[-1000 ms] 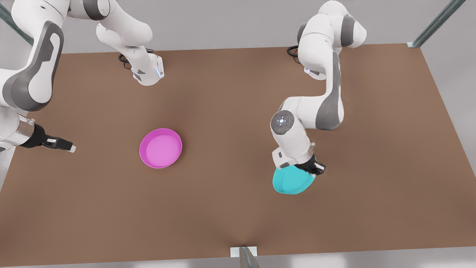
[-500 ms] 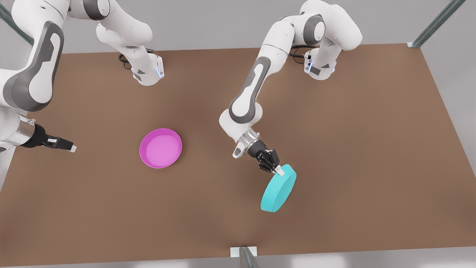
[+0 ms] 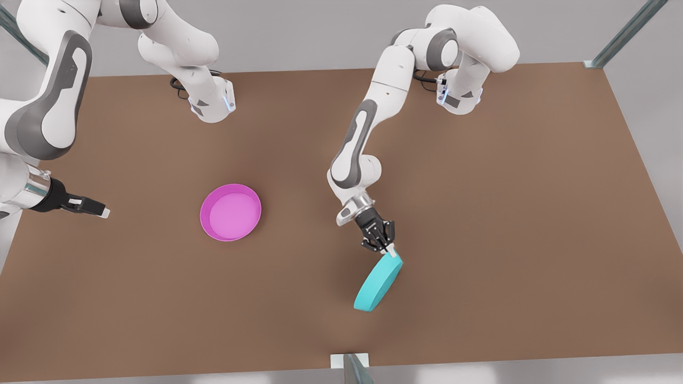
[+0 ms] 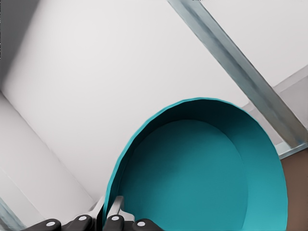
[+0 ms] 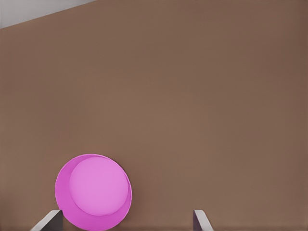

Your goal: Flip the blue plate over with the left arm, and stack the pink plate on top of the blue plate with the right arm

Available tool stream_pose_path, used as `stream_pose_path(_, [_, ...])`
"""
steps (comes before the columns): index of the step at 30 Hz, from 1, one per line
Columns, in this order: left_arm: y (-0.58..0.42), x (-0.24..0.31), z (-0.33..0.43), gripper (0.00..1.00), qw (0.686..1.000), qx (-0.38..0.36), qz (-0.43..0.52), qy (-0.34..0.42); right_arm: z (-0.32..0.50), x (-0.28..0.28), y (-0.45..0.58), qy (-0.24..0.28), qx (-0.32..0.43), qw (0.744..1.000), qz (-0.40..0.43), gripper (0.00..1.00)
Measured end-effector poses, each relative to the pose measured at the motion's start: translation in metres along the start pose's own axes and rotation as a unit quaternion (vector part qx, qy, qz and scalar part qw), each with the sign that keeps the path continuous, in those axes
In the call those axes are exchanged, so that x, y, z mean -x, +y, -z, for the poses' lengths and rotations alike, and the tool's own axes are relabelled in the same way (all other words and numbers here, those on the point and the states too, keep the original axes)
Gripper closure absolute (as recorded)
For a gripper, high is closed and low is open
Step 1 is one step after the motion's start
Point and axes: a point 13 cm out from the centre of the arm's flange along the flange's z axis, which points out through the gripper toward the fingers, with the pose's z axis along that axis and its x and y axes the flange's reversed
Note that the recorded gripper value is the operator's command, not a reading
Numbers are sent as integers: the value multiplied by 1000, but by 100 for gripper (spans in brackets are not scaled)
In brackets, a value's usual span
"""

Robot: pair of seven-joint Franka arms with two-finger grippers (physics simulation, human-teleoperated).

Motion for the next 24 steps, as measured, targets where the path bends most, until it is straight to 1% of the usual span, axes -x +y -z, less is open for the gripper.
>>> stream_pose_path(3, [-4, 0, 6, 79, 999, -3, 47, -5, 0, 0, 0, 0, 0, 1000, 0, 0])
stream_pose_path(6, [-4, 9, 14, 79, 996, 0, 81, -27, 0, 0, 0, 0, 0, 1000, 0, 0])
stream_pose_path(10, [-19, -3, 38, 79, 993, 2, 95, -68, 0, 0, 1, 0, 0, 1000, 0, 0])
stream_pose_path(13, [-27, -11, 52, 79, 990, 1, 116, -76, 0, 0, 0, 0, 0, 1000, -1, 0])
stream_pose_path(21, [-23, -11, 58, 79, 980, 10, 179, -89, 0, 0, 0, 1, 0, 1000, -2, 0])
stream_pose_path(24, [-18, -10, 60, 79, 976, 21, 187, -109, 0, 0, 1, 1, 0, 1000, -2, 0])
